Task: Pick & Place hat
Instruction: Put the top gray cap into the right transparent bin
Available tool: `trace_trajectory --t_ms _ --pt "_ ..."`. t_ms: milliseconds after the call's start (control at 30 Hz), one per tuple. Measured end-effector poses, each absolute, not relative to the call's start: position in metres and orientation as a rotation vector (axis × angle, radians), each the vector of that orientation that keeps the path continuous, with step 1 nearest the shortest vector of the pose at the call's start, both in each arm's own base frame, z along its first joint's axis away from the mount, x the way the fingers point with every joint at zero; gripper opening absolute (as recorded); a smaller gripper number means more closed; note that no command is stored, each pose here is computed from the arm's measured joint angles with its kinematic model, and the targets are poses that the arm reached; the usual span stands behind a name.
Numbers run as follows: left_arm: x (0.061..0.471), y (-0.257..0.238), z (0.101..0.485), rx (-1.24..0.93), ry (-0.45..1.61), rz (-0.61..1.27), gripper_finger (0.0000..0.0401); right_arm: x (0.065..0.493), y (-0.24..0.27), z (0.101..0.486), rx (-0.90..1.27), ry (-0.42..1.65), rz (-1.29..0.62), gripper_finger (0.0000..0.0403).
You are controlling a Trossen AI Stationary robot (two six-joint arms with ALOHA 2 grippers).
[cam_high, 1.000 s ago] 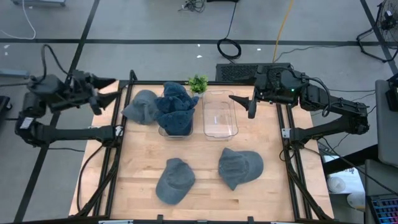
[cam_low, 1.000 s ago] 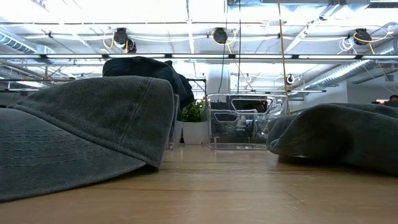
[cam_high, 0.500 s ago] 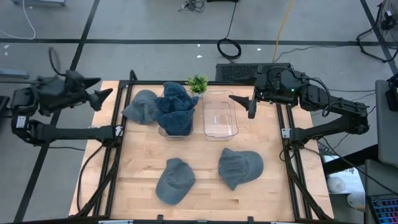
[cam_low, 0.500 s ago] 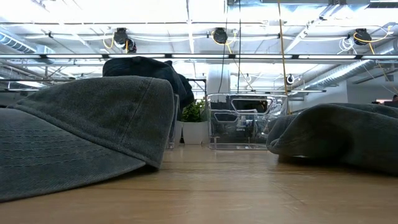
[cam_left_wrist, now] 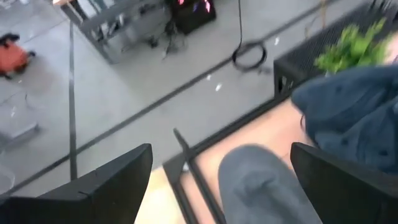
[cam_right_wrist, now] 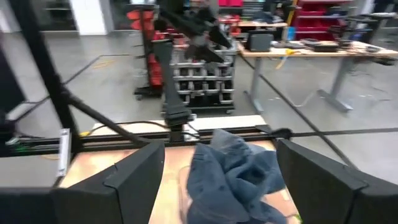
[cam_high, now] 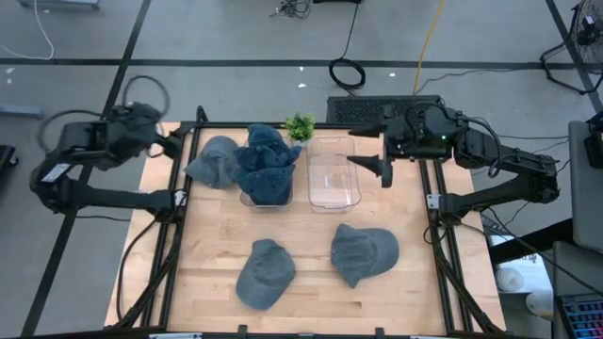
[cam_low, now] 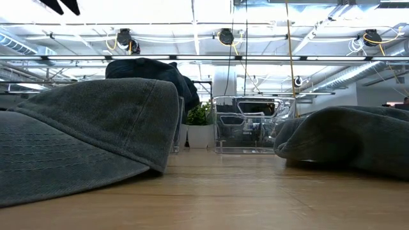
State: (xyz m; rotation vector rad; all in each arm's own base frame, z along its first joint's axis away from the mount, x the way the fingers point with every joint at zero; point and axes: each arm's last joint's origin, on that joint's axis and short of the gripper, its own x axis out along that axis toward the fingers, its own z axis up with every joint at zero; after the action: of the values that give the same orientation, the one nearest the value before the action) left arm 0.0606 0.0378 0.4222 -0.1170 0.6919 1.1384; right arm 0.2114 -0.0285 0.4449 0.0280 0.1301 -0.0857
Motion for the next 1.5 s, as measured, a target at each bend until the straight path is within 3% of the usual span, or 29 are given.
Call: trace_trajectory --t_ms 400,700,1200,1500 --pt "0.084 0.057 0.390 -0.238 0.894 1.243 0.0390 0.212 -0.027 0.445 -0.080 0.133 -0.027 0.0295" --pt "0.102 0.079 0.346 -0.374 0.992 1.138 0.0390 0.211 -0.027 0.441 -0.077 0.171 -0.024 0.0295" --pt "0.093 0.120 0.300 -0.628 1.117 1.294 0.0390 0.210 -0.027 0.438 -0.073 0.203 -0.024 0.0295" --pt "0.101 0.148 0.248 -0.732 1.291 1.266 0.0390 0.210 -0.027 0.438 -0.072 0.206 -0.025 0.0295"
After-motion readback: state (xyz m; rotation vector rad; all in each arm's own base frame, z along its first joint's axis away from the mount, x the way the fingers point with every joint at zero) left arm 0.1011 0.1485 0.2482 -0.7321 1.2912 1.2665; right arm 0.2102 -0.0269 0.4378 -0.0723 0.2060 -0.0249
